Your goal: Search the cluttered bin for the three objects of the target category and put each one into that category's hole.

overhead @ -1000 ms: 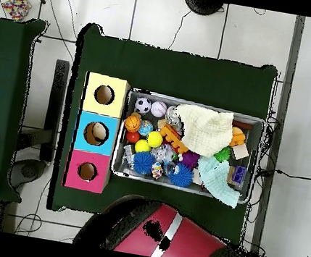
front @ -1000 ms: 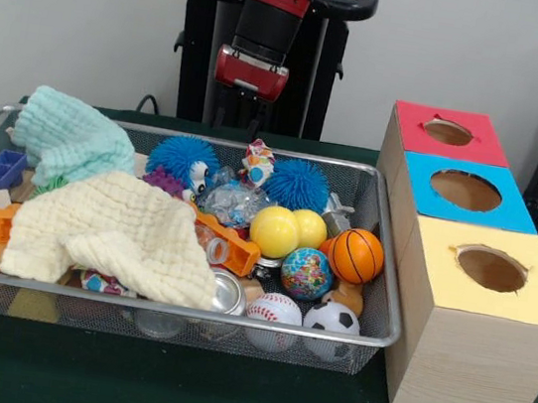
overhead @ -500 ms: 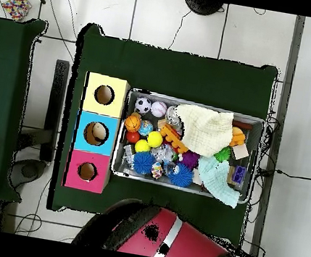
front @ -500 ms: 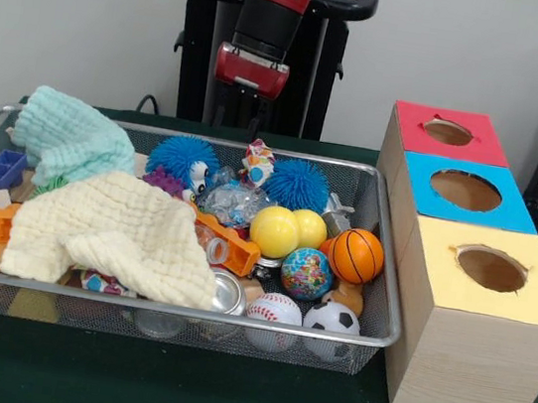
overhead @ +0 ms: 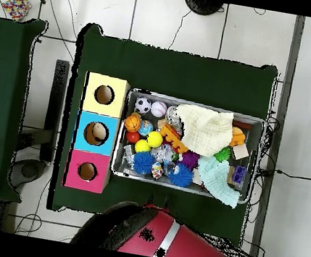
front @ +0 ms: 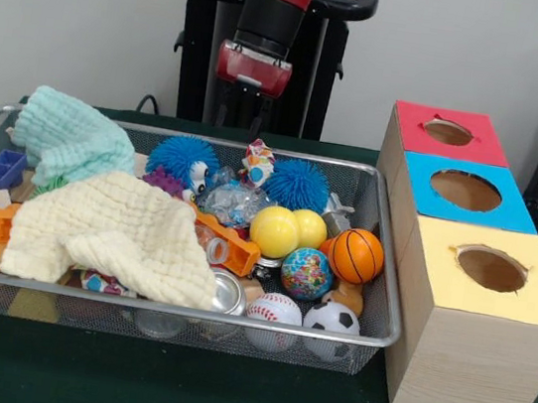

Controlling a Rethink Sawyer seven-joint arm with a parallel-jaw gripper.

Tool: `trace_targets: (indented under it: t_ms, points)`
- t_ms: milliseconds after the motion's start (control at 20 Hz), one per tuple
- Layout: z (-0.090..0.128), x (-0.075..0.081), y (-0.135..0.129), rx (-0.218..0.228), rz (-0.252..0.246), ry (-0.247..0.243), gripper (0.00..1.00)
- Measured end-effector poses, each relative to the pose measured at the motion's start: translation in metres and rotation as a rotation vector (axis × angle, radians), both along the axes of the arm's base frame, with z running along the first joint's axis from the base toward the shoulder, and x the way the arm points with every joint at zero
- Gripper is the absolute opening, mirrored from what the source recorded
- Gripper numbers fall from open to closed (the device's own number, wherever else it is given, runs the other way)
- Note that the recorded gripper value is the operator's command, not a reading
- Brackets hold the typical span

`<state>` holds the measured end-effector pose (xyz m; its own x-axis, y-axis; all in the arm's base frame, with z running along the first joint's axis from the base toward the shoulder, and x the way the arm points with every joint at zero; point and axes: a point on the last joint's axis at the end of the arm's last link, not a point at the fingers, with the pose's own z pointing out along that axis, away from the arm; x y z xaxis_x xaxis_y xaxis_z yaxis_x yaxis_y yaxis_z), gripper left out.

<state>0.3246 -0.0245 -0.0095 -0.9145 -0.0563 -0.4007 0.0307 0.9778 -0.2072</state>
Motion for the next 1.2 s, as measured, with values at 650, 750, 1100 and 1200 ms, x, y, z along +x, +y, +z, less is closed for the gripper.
trace_targets:
  t_ms: [650,750,1100,1200]
  points:
    - [0.018,0.005,-0.009,0.030,0.053,-0.119,1.00]
    - [0.016,0.001,-0.009,0.038,0.051,-0.110,1.00]
    - [0.005,-0.023,0.001,0.090,0.076,-0.053,1.00]
    - [0.004,-0.026,0.003,0.097,0.083,-0.046,1.00]
